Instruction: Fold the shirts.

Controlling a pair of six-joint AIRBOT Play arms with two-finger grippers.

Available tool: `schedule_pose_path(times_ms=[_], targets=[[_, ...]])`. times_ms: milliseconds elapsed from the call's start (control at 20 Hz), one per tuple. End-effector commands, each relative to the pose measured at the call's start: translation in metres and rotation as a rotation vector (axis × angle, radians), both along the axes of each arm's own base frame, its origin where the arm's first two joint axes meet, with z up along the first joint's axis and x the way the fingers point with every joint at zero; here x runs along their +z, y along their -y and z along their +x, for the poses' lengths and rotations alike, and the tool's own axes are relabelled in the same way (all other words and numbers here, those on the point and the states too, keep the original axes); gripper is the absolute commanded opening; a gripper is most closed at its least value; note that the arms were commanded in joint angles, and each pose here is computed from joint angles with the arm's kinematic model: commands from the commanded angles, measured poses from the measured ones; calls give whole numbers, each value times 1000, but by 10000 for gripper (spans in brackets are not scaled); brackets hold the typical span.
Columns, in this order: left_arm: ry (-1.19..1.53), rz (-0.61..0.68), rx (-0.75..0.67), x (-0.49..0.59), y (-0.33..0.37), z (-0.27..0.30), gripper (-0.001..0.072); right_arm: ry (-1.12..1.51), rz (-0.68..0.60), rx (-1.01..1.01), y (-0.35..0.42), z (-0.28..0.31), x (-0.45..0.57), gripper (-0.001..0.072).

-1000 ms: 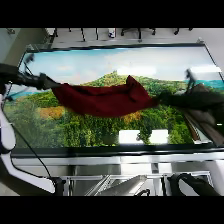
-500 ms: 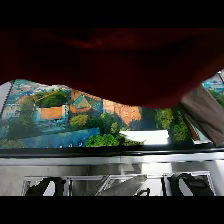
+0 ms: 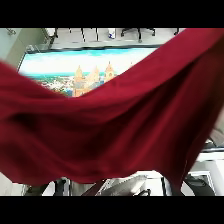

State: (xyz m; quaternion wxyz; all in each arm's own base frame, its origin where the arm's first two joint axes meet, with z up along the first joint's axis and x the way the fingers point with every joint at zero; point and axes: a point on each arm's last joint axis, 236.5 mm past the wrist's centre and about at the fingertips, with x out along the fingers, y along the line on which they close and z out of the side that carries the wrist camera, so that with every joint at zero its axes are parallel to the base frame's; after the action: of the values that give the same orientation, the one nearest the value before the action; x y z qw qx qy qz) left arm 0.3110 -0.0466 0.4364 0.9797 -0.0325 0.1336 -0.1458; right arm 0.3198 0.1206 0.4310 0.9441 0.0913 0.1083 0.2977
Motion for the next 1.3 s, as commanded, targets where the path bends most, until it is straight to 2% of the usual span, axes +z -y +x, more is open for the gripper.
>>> schedule_pose_path(times_ms=[0,150,300,500,700,850,1000,1250], targets=[[-373,-59,-142,-130,22,74,11,-302,51,-22,5,65,-135,19],[-605,-104,-162,-273,37,141,11,-502,107,-179,30,116,-275,19],[-756,-172,-70,-392,19,197,11,-669,127,-322,62,154,-387,19],[-903,-236,-32,-476,5,241,11,-802,142,-376,91,199,-464,19],[-798,-272,6,-461,3,296,11,-767,164,-360,108,247,-452,19],[-672,-265,33,-414,-2,324,11,-729,177,-349,117,262,-426,19],[-624,-193,88,-390,-18,323,11,-753,177,-324,124,255,-421,19],[-800,-58,145,-424,-43,279,11,-853,46,-310,129,231,-448,19]])
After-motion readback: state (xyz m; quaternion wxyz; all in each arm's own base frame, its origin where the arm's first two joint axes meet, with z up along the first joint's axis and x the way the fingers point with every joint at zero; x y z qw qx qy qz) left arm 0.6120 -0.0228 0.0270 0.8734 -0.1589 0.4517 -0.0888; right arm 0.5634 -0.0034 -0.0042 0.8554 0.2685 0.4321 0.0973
